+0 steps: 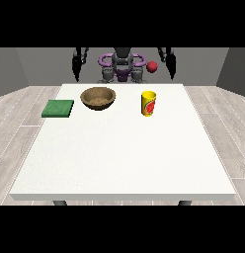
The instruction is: Pick the cup and pour the ball into the bowl, then pick the bowl and place it on the pad
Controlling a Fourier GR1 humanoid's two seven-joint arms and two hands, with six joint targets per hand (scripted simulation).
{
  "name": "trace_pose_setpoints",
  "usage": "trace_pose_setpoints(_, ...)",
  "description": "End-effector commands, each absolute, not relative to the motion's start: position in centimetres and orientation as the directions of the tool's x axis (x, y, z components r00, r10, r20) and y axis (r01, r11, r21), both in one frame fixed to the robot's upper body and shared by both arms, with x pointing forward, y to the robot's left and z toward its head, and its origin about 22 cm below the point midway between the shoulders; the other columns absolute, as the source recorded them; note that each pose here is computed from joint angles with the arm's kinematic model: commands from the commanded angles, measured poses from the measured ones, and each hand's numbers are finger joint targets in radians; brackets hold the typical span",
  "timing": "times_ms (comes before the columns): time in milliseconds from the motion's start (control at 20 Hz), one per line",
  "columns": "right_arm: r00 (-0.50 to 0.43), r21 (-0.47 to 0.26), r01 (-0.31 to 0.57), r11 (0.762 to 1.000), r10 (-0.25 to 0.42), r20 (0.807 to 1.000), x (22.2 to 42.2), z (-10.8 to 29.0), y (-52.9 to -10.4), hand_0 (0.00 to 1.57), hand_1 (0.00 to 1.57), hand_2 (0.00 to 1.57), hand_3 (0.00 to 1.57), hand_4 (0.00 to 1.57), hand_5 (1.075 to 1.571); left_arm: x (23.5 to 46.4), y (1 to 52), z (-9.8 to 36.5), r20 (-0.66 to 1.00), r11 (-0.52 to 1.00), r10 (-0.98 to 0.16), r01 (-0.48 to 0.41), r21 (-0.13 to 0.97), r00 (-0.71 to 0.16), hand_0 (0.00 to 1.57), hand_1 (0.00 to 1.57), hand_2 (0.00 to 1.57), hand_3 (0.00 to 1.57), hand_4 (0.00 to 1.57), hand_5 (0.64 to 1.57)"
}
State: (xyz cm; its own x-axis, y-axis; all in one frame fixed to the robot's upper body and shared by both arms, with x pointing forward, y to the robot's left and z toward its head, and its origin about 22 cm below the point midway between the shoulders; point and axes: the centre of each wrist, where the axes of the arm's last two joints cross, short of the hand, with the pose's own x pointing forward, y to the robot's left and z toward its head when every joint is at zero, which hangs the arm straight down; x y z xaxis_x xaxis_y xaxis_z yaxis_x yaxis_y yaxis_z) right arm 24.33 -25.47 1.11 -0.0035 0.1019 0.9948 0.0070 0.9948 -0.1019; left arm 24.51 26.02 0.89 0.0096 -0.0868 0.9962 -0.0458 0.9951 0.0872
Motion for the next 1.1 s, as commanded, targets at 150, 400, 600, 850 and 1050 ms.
trace_pose_setpoints(150, -0.021, -0.135, 0.011, 0.991, 0.135, 0.991, 24.3, 3.7, -26.2, 0.00, 0.00, 0.00, 0.31, 1.06, 1.571, 24.7, 26.7, 3.9, 0.992, 0.992, -0.123, -0.030, 0.123, -0.031, 0.00, 0.00, 0.00, 0.00, 0.00, 1.535)
trace_pose_setpoints(400, -0.086, 0.054, -0.125, 0.991, -0.065, 0.994, 25.5, 8.1, -18.6, 0.00, 0.00, 0.00, 0.00, 0.92, 1.570, 26.0, 22.8, 7.6, 0.987, 0.984, 0.148, 0.104, -0.141, -0.064, 0.00, 0.00, 0.00, 0.00, 0.00, 1.529)
trace_pose_setpoints(600, 0.098, 0.078, -0.039, 0.996, -0.074, 0.992, 24.5, 7.7, -14.7, 0.00, 0.00, 0.00, 0.00, 0.72, 1.570, 24.7, 22.0, 8.4, 0.961, 0.957, 0.262, 0.107, -0.271, 0.088, 0.00, 0.00, 0.00, 0.00, 0.00, 1.550)
trace_pose_setpoints(850, 0.077, 0.073, -0.065, 0.995, -0.067, 0.995, 23.4, 10.5, -10.5, 0.00, 0.00, 0.00, 0.00, 0.51, 1.571, 24.1, 22.0, 10.3, 0.966, 0.956, 0.250, 0.140, -0.258, 0.069, 0.00, 0.00, 0.00, 0.00, 0.00, 1.535)
trace_pose_setpoints(1050, -0.152, -0.033, -0.104, 0.994, 0.017, 0.988, 26.8, 14.8, -9.5, 0.00, 0.00, 0.00, 0.00, 0.20, 1.570, 26.7, 22.5, 12.2, 0.972, 0.973, 0.185, 0.167, -0.159, -0.148, 0.00, 0.00, 0.00, 0.00, 0.00, 1.517)
